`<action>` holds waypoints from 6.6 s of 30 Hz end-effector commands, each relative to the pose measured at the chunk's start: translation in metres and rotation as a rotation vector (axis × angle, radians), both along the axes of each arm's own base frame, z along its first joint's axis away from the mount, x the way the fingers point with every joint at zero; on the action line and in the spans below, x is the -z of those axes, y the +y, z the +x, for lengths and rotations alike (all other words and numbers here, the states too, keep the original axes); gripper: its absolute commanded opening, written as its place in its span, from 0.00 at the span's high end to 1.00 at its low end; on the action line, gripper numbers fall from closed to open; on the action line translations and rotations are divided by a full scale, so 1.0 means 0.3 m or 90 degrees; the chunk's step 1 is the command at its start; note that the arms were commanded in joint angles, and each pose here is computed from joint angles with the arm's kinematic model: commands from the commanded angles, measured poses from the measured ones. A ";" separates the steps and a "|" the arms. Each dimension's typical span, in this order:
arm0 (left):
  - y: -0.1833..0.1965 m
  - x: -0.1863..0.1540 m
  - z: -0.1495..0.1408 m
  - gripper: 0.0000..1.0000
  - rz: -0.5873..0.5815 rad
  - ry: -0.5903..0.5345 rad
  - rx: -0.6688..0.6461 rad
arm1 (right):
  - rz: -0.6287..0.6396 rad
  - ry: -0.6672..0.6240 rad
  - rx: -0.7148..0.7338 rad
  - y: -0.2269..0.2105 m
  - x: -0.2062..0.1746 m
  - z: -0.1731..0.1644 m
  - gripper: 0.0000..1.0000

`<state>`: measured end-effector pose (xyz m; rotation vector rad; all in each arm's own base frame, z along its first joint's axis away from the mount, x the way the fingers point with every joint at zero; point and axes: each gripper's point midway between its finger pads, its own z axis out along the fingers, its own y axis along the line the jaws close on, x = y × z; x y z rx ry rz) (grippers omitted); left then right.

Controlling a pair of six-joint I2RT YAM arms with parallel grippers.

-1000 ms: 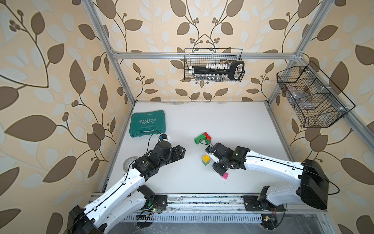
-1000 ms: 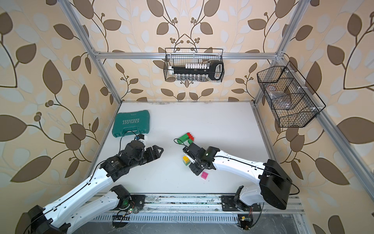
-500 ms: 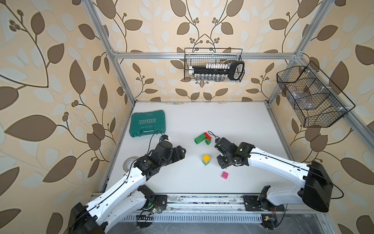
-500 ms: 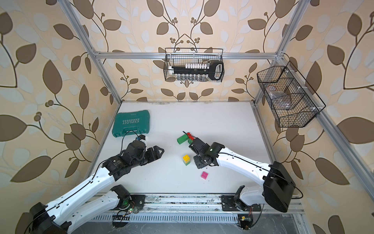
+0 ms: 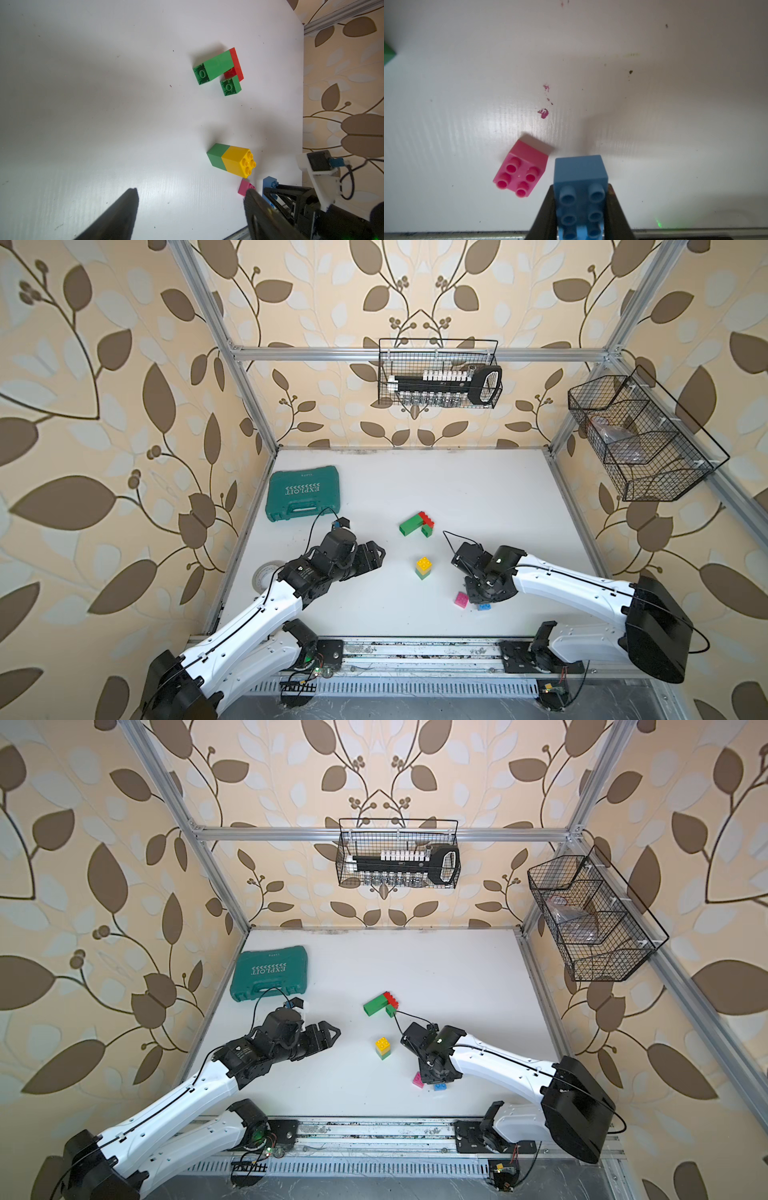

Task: Assemble the letter r with lego
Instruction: Move the lego brick at the center of the board, then adjust the lego brick at the center of the board, then assemble the lego brick with the lego brick.

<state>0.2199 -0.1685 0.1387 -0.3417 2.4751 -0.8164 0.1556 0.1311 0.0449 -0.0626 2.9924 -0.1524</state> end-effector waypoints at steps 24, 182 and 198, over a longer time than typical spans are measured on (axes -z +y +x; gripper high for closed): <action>0.058 -0.056 -0.020 0.17 0.021 -0.048 -0.019 | 0.024 -0.101 -0.483 0.292 -0.278 0.184 1.00; 0.186 -0.229 -0.142 0.14 0.018 -0.237 0.000 | 0.126 -0.371 -0.633 0.910 -0.195 0.211 1.00; 0.310 -0.288 -0.157 0.14 0.028 -0.267 -0.113 | 0.124 -0.477 -0.557 1.011 -0.032 0.214 1.00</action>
